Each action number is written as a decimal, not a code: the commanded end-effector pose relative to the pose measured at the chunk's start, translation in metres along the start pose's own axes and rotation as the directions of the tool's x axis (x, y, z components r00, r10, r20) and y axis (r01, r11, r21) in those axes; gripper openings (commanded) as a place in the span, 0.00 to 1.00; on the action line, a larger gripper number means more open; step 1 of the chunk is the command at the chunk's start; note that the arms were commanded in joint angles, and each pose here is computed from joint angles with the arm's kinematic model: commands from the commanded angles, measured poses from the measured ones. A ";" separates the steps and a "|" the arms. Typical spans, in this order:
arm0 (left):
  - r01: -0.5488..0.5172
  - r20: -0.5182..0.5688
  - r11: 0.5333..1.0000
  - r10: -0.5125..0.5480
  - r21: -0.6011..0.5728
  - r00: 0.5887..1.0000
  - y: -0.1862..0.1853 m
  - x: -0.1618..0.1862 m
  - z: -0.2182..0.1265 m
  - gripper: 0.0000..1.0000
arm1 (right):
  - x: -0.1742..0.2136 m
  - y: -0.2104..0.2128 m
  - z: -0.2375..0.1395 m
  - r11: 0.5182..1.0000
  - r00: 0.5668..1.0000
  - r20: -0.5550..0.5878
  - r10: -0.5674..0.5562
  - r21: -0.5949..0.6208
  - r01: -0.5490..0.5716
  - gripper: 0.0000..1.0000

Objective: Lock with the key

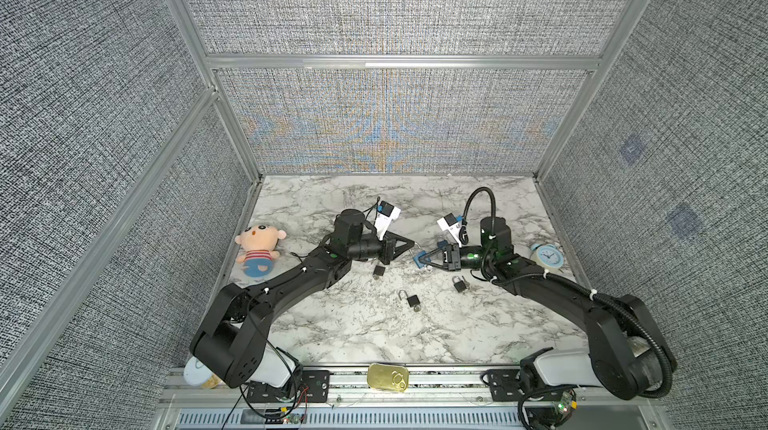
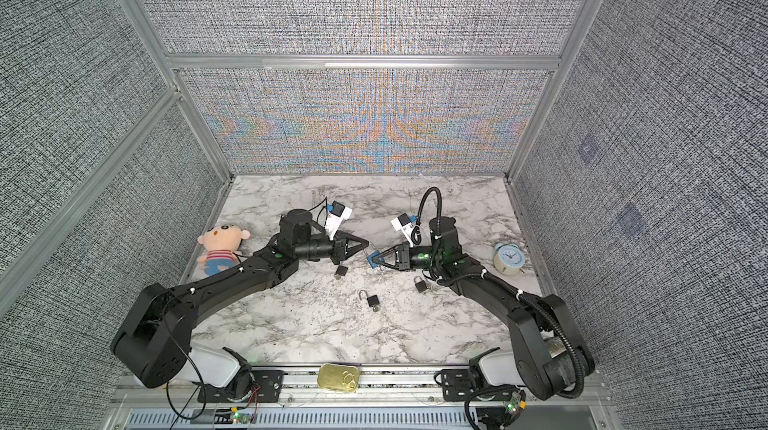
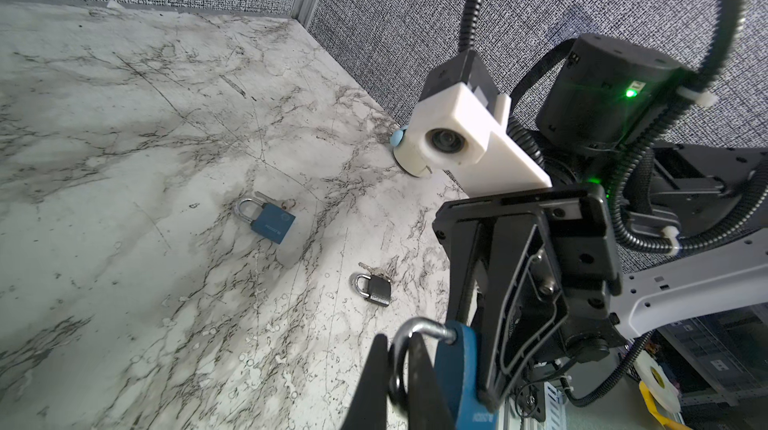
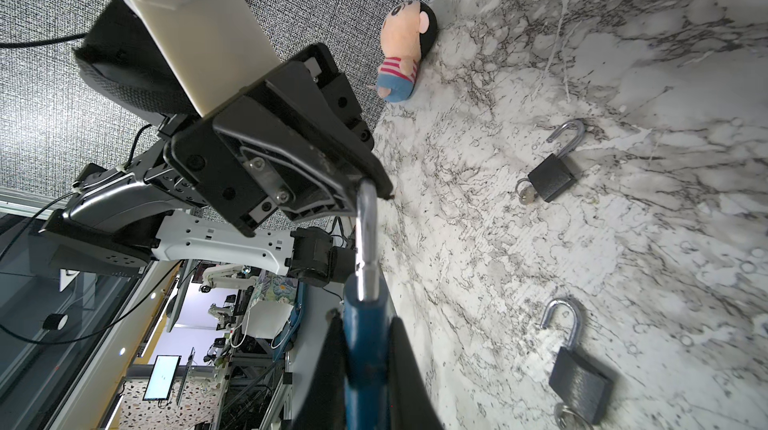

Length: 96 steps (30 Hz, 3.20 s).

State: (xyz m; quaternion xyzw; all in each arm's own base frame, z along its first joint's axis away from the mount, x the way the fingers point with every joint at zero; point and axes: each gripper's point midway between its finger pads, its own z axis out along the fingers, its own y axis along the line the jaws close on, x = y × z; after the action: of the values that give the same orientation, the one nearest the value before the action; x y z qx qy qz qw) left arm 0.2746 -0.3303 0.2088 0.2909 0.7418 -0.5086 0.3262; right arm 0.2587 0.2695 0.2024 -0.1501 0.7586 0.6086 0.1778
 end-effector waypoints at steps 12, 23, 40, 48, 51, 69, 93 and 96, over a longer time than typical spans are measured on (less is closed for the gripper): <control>0.042 -0.054 0.999 -0.040 0.034 0.998 -0.009 0.016 0.000 0.00 | -0.026 0.018 0.000 0.991 0.989 0.078 -0.128 -0.029 0.131 0.00; 0.043 -0.056 0.998 -0.041 0.035 0.998 -0.011 0.017 -0.001 0.00 | -0.025 0.015 0.001 0.991 0.989 0.077 -0.129 -0.013 0.130 0.00; 0.048 -0.057 0.998 -0.046 0.040 0.997 -0.014 0.019 0.000 0.00 | -0.028 0.015 0.002 0.991 0.988 0.078 -0.133 -0.004 0.134 0.00; 0.053 -0.055 0.998 -0.050 0.046 0.997 -0.016 0.021 0.000 0.00 | -0.029 0.015 0.002 0.991 0.988 0.081 -0.132 -0.002 0.133 0.00; 0.055 -0.054 0.997 -0.052 0.050 0.997 -0.017 0.021 0.000 0.00 | -0.029 0.014 0.002 0.991 0.988 0.080 -0.131 -0.002 0.132 0.00; 0.059 -0.065 0.996 -0.055 0.067 0.996 -0.023 0.025 0.002 0.00 | -0.029 0.014 0.002 0.991 0.988 0.079 -0.133 0.005 0.133 0.00; 0.063 -0.070 0.993 -0.056 0.098 0.996 -0.034 0.027 0.000 0.00 | -0.031 0.007 0.002 0.992 0.988 0.084 -0.126 0.042 0.123 0.00; 0.066 -0.074 0.993 -0.058 0.103 0.996 -0.035 0.028 0.000 0.00 | -0.032 0.007 0.002 0.992 0.989 0.084 -0.124 0.044 0.121 0.00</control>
State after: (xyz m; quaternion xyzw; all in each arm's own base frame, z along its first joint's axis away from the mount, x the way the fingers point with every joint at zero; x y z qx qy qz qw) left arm 0.2689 -0.3293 0.2095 0.2576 0.7525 -0.5011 0.3410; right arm 0.2600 0.2718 0.2018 -0.1581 0.7644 0.6007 0.1728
